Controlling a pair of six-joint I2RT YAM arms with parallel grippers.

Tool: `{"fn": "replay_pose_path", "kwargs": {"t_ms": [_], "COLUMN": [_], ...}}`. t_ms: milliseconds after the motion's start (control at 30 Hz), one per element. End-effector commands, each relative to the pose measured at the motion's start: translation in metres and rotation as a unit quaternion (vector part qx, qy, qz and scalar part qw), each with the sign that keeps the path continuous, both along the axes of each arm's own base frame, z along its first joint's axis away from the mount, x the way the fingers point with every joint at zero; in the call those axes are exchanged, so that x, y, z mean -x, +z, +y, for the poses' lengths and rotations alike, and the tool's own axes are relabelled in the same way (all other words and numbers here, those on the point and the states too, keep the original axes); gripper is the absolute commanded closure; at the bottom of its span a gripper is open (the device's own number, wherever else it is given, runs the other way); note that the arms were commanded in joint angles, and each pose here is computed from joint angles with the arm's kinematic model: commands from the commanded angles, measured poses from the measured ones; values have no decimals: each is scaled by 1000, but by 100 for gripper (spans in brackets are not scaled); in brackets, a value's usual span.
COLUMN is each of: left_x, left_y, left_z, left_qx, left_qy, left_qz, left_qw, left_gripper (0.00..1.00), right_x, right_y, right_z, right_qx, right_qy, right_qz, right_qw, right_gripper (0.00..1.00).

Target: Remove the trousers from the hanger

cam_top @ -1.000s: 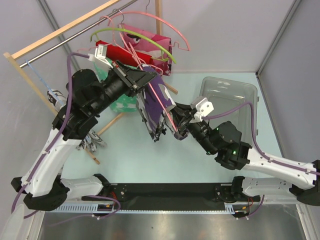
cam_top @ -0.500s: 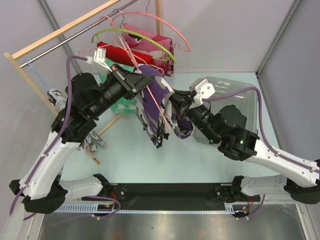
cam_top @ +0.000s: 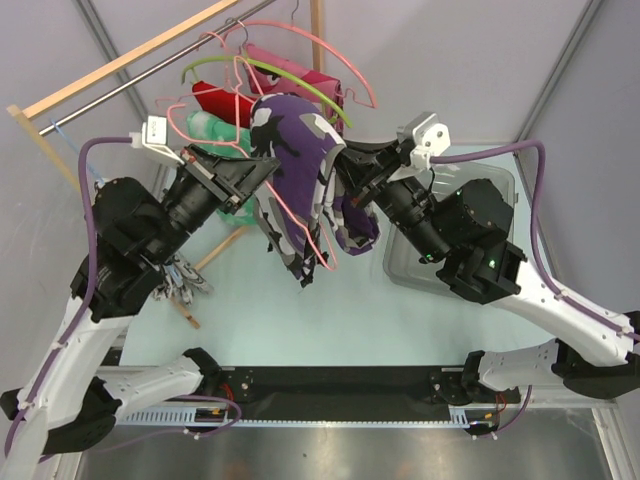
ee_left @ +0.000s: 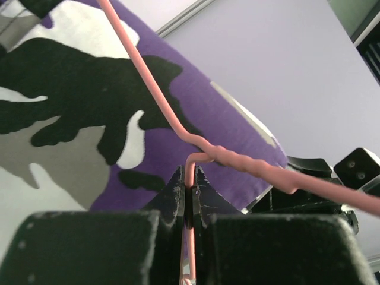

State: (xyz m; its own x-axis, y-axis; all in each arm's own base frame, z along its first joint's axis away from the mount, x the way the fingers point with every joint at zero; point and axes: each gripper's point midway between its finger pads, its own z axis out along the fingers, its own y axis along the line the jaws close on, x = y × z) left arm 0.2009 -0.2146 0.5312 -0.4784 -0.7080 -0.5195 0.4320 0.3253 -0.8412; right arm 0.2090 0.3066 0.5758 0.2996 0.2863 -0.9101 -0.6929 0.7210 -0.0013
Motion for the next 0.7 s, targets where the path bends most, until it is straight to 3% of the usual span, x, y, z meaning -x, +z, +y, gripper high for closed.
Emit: {"fn": "replay_pose_path", "kwargs": {"t_ms": [0,200,333,667], "left_x": [-2,-5,-4,2], "left_y": [-5,-16,-26,-57], "left_z": [0,8,14,27], "left_qx": [-8,-29,-57,-115], "left_qy": [7,28,39,51], "left_qz": [3,6,-5,1], "left_qw": [1000,999,998,992], "left_gripper": [100,100,99,100], "right_x": [46,53,76,78], "right_y": [124,147,164,177], "right_z": [-67,-82,-78,-76], "right_qx": [-205,-221,-233,-227], "right_qy": [48,44,107,89], "right_qz": [-95,-114,-117,-136], "right_qw": [973,967,959,960], "right_gripper": [100,100,100,100]}}
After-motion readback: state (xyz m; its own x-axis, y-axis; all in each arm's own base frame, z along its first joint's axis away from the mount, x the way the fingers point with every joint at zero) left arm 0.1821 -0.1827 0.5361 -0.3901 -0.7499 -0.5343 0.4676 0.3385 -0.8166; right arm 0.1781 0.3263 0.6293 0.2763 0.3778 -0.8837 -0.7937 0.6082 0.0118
